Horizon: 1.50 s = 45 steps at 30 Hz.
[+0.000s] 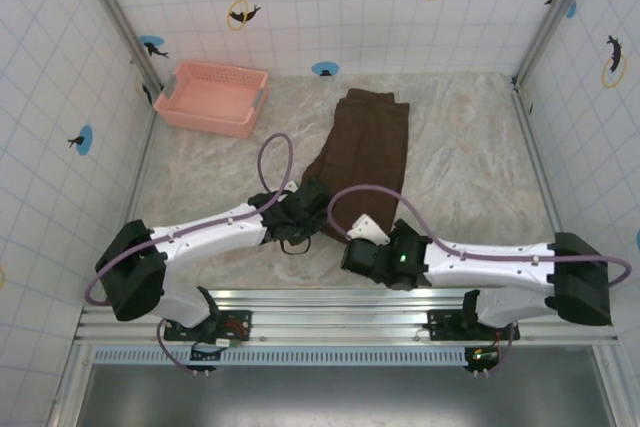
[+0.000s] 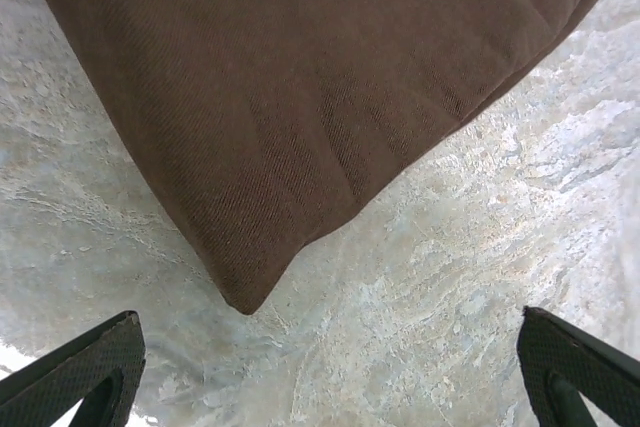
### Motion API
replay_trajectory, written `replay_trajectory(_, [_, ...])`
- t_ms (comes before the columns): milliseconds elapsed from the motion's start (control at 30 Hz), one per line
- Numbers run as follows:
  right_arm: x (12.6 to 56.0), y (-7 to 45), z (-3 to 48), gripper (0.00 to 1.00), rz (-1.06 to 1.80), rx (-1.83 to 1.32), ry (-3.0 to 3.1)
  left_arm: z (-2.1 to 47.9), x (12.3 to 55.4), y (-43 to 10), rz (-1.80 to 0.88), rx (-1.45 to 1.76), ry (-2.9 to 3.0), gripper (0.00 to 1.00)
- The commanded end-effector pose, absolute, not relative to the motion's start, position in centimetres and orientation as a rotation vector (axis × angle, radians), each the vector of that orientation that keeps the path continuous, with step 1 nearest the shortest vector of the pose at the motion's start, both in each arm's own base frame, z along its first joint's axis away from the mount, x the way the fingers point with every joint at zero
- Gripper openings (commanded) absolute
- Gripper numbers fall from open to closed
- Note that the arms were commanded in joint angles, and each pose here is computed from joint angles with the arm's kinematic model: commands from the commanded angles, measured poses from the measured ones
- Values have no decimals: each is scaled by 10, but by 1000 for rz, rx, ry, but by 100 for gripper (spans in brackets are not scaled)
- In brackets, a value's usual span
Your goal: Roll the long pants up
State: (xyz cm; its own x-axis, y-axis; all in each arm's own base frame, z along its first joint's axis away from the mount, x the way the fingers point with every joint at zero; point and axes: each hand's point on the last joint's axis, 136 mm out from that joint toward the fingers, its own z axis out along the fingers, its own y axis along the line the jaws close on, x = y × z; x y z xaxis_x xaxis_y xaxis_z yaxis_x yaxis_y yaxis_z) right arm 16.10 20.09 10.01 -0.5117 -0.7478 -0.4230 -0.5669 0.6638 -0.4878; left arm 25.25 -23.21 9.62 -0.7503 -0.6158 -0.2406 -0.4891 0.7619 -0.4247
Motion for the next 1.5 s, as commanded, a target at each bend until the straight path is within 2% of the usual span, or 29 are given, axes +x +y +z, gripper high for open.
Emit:
replay_trajectory(0, [168,205,100,99,-474,-900,2135,97,253,-225,-402,-830,2637,0])
replay_trajectory(500, [162,226,53,99,-582,-940,2071,100,265,-216,-362,-863,2673,0])
replay_trajectory(733, [168,231,32,99,-780,-993,1980,105,273,-220,-360,-855,2688,0])
replay_trajectory(1067, [179,221,25,100,-938,-966,1901,112,270,-204,-311,-861,2699,0])
replay_trajectory(1200, [180,218,23,96,-967,-965,1906,113,268,-194,-295,-879,2696,0])
replay_trajectory(1267, [180,220,21,89,-969,-969,1909,114,269,-190,-290,-888,2689,0])
replay_trajectory(1300, [180,222,20,81,-971,-978,1908,114,269,-189,-288,-889,2688,0])
replay_trajectory(1367, [181,226,19,50,-973,-985,1904,114,270,-189,-292,-891,2690,0])
replay_trajectory(1433, [182,229,20,12,-971,-989,1910,114,271,-188,-292,-890,2691,0])
replay_trajectory(1467, [183,230,20,2,-967,-987,1917,113,271,-189,-292,-887,2693,0])
